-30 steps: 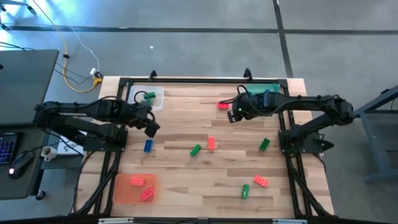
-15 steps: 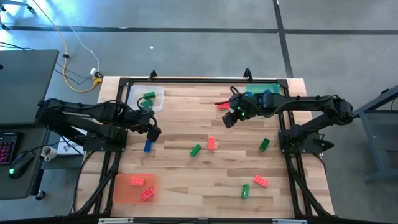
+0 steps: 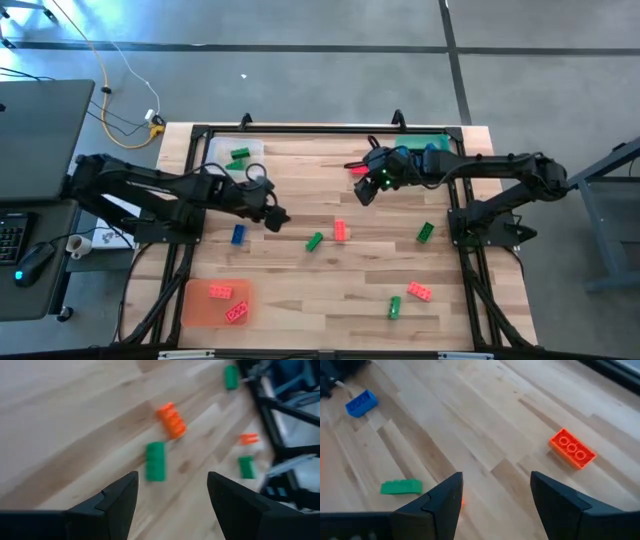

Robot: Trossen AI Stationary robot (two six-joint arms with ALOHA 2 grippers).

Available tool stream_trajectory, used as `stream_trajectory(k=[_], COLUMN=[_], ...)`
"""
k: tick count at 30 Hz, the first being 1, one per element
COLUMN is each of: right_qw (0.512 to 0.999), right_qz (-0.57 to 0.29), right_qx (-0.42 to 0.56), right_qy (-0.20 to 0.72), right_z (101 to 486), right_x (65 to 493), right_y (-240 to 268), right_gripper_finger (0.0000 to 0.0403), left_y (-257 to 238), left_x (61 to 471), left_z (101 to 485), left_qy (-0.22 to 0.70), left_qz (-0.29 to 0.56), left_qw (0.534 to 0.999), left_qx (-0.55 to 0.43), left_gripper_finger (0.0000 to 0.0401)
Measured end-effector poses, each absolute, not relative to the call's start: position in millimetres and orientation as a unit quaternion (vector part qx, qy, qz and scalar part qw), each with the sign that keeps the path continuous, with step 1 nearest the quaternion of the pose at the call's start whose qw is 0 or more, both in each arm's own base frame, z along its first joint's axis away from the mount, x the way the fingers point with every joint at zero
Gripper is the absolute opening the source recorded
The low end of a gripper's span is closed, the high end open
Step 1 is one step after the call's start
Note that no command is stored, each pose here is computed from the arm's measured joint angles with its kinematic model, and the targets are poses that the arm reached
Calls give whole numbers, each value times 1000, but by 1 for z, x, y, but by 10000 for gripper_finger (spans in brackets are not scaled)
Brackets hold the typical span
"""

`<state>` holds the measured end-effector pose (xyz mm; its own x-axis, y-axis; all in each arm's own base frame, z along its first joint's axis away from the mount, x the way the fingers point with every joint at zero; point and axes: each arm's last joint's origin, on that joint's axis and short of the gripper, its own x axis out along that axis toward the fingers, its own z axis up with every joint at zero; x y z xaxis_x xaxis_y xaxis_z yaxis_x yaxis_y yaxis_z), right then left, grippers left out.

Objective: Sort & place blocks by color
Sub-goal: Put the green game piece into the white bin

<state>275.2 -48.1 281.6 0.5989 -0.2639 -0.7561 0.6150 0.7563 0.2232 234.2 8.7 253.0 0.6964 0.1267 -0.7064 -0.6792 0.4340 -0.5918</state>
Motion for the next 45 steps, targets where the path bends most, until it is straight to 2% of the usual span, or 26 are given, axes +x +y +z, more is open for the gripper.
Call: stream_trajectory(k=[12, 21, 24, 33, 45], right_qw=[862, 864, 864, 863, 863], right_qz=[-251, -246, -247, -251, -252], right_qx=[236, 227, 227, 224, 224], right_qy=[372, 376, 376, 376, 377], right_z=[282, 281, 281, 281, 281], right_x=[274, 273, 273, 273, 273], right_y=[-57, -57, -57, -57, -57], right_gripper_finger=[220, 220, 220, 220, 220], left_y=[7, 8, 9, -1, -21], left_x=[266, 272, 269, 283, 315], left_z=[260, 301, 306, 279, 231], left_qy=[209, 185, 205, 258, 285], left_qz=[170, 156, 185, 264, 312], left_qw=[813, 831, 832, 824, 825], left_qx=[-515, -500, -480, -429, -375], left_gripper_finger=[227, 227, 227, 227, 227])
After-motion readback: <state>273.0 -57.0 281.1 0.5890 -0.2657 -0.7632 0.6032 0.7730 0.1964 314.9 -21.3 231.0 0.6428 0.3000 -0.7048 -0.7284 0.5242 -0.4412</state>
